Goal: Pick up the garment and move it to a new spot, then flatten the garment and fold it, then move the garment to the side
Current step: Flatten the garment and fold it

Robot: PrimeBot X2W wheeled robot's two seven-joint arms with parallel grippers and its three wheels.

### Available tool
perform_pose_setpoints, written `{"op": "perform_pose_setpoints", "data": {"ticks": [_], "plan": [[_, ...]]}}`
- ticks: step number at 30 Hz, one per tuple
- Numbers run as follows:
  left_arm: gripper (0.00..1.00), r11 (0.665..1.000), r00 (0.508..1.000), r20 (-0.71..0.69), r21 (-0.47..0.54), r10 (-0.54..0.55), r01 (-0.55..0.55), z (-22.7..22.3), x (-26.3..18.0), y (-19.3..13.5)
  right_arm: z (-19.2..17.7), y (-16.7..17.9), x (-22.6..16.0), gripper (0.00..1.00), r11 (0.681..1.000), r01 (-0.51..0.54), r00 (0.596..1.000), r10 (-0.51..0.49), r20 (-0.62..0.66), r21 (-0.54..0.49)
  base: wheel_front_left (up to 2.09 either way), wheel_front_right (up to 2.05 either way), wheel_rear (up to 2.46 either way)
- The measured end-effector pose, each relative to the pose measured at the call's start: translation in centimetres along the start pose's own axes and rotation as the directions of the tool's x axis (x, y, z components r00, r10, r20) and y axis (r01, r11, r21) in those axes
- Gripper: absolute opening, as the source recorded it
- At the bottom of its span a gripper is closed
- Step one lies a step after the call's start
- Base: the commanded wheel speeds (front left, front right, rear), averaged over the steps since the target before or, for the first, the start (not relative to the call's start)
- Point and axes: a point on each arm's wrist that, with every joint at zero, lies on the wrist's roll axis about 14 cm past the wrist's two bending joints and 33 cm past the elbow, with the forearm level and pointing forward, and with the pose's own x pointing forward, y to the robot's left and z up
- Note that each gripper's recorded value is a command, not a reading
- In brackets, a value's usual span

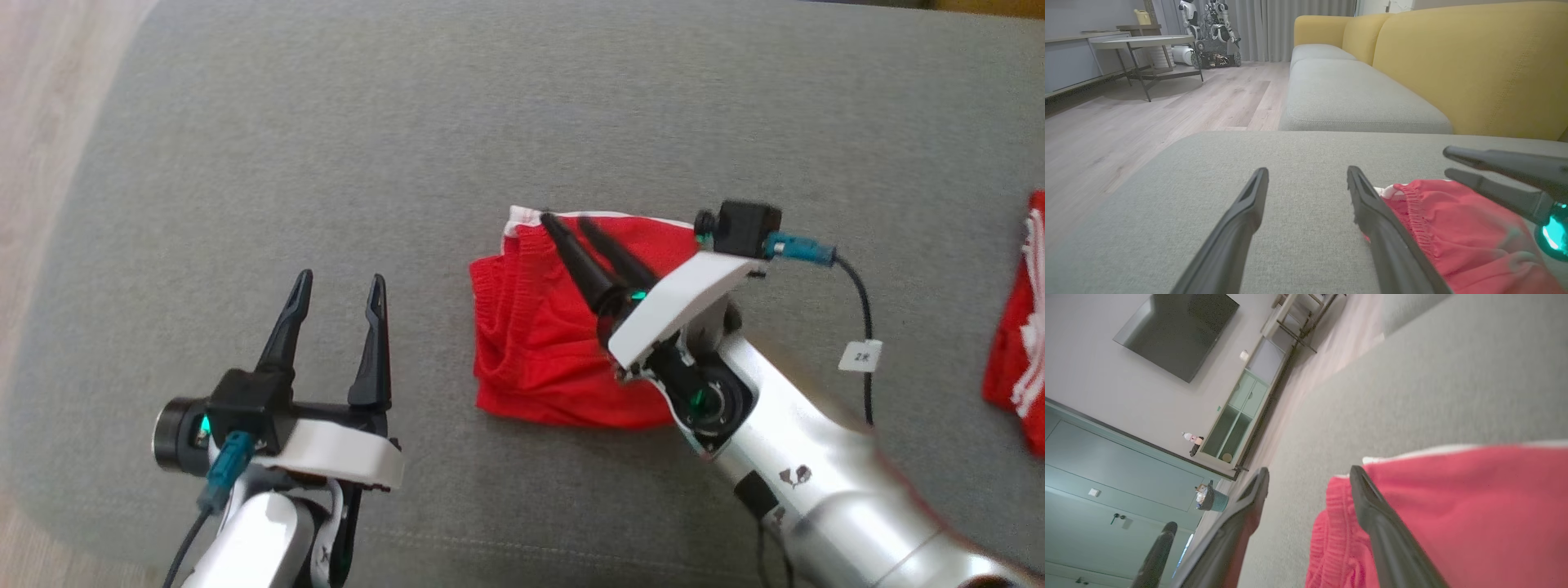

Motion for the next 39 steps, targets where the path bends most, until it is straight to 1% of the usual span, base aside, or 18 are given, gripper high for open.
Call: {"op": "perform_pose_setpoints", "data": {"ticks": [2, 4, 7, 9, 11, 16, 17, 18, 20, 24, 25, 26, 27, 29, 32, 36, 39], "plan": [[1.00, 1.000, 1.000, 0.005, -0.003, -0.014, 0.014, 0.1, 0.3, -0.4, 1.8, 0.6, -0.3, 1.00, 0.997, -0.017, 0.997, 0.022, 0.069, -0.075, 0.00, 0.00, 0.00], [1.00, 1.000, 0.999, 0.012, -0.005, -0.029, 0.029, 0.3, 0.7, -0.9, 3.9, 0.5, -1.1, 1.00, 0.985, -0.008, 0.988, 0.034, 0.149, -0.170, 0.00, 0.00, 0.00], [1.00, 0.999, 0.999, 0.021, -0.008, -0.050, 0.051, 0.4, 1.1, -1.6, 7.0, -1.5, -3.4, 1.00, 0.956, 0.073, 0.966, 0.003, 0.258, -0.285, 0.00, 0.00, 0.00], [1.00, 0.998, 0.997, 0.027, -0.010, -0.065, 0.066, 0.6, 1.3, -2.0, 8.8, -3.2, -5.3, 1.00, 0.932, 0.142, 0.947, -0.030, 0.319, -0.334, 0.00, 0.00, 0.00], [1.00, 0.997, 0.996, 0.034, -0.008, -0.078, 0.078, 0.8, 1.4, -2.5, 10.0, -5.0, -7.4, 1.00, 0.919, 0.210, 0.925, -0.078, 0.371, -0.332, 0.00, 0.00, 0.00], [1.00, 0.994, 0.993, 0.043, 0.005, -0.108, 0.108, 1.0, 1.8, -3.2, 9.9, -9.3, -13.1, 1.00, 0.886, 0.365, 0.870, -0.214, 0.444, -0.287, 0.00, 0.00, 0.00], [1.00, 0.993, 0.992, 0.044, 0.004, -0.115, 0.115, 1.1, 1.8, -3.5, 9.9, -9.9, -14.2, 1.00, 0.874, 0.392, 0.858, -0.235, 0.457, -0.286, 0.00, 0.00, 0.00], [1.00, 0.992, 0.991, 0.043, 0.002, -0.127, 0.127, 1.1, 1.6, -3.9, 10.1, -10.8, -16.3, 1.00, 0.852, 0.441, 0.830, -0.269, 0.488, -0.282, 0.00, 0.00, 0.00], [1.00, 0.991, 0.990, 0.035, 0.003, -0.136, 0.136, 0.9, 1.4, -4.1, 10.3, -11.3, -18.2, 1.00, 0.823, 0.486, 0.804, -0.288, 0.520, -0.295, 0.00, 0.00, 0.00], [1.00, 0.989, 0.989, 0.030, 0.003, -0.147, 0.147, 0.9, 1.2, -4.5, 11.3, -11.0, -21.3, 1.00, 0.741, 0.563, 0.756, -0.286, 0.589, -0.364, 0.00, 0.00, 0.00], [1.00, 0.989, 0.989, 0.029, 0.001, -0.148, 0.148, 0.9, 1.2, -4.4, 11.4, -10.8, -21.8, 1.00, 0.718, 0.580, 0.751, -0.287, 0.595, -0.385, 0.00, 0.00, 0.00], [1.00, 0.989, 0.989, 0.029, 0.002, -0.146, 0.146, 0.9, 1.2, -4.3, 11.6, -10.6, -22.3, 1.00, 0.705, 0.592, 0.743, -0.290, 0.603, -0.391, 0.00, 0.00, 0.00], [1.00, 0.990, 0.990, 0.024, 0.003, -0.138, 0.138, 0.8, 1.2, -4.1, 11.7, -10.1, -22.7, 1.00, 0.701, 0.599, 0.735, -0.287, 0.615, -0.389, 0.00, 0.00, 0.00], [1.00, 0.991, 0.991, 0.019, 0.011, -0.135, 0.134, 0.7, 1.0, -3.8, 11.5, -9.1, -23.1, 1.00, 0.681, 0.610, 0.731, -0.285, 0.620, -0.405, 0.00, 0.00, 0.00], [1.00, 0.991, 0.991, 0.006, 0.009, -0.132, 0.132, 0.4, 0.4, -3.7, 11.4, -7.5, -23.9, 1.00, 0.662, 0.622, 0.722, -0.280, 0.633, -0.417, 0.00, 0.00, 0.00], [1.00, 0.992, 0.992, -0.004, 0.008, -0.128, 0.128, 0.3, -0.4, -3.5, 10.5, -6.3, -24.9, 1.00, 0.647, 0.639, 0.715, -0.299, 0.632, -0.416, 0.00, 0.00, 0.00], [1.00, 0.993, 0.993, -0.011, 0.007, -0.121, 0.121, 0.2, -0.8, -3.3, 9.9, -5.8, -25.2, 1.00, 0.646, 0.641, 0.715, -0.304, 0.630, -0.415, 0.00, 0.00, 0.00]]}}
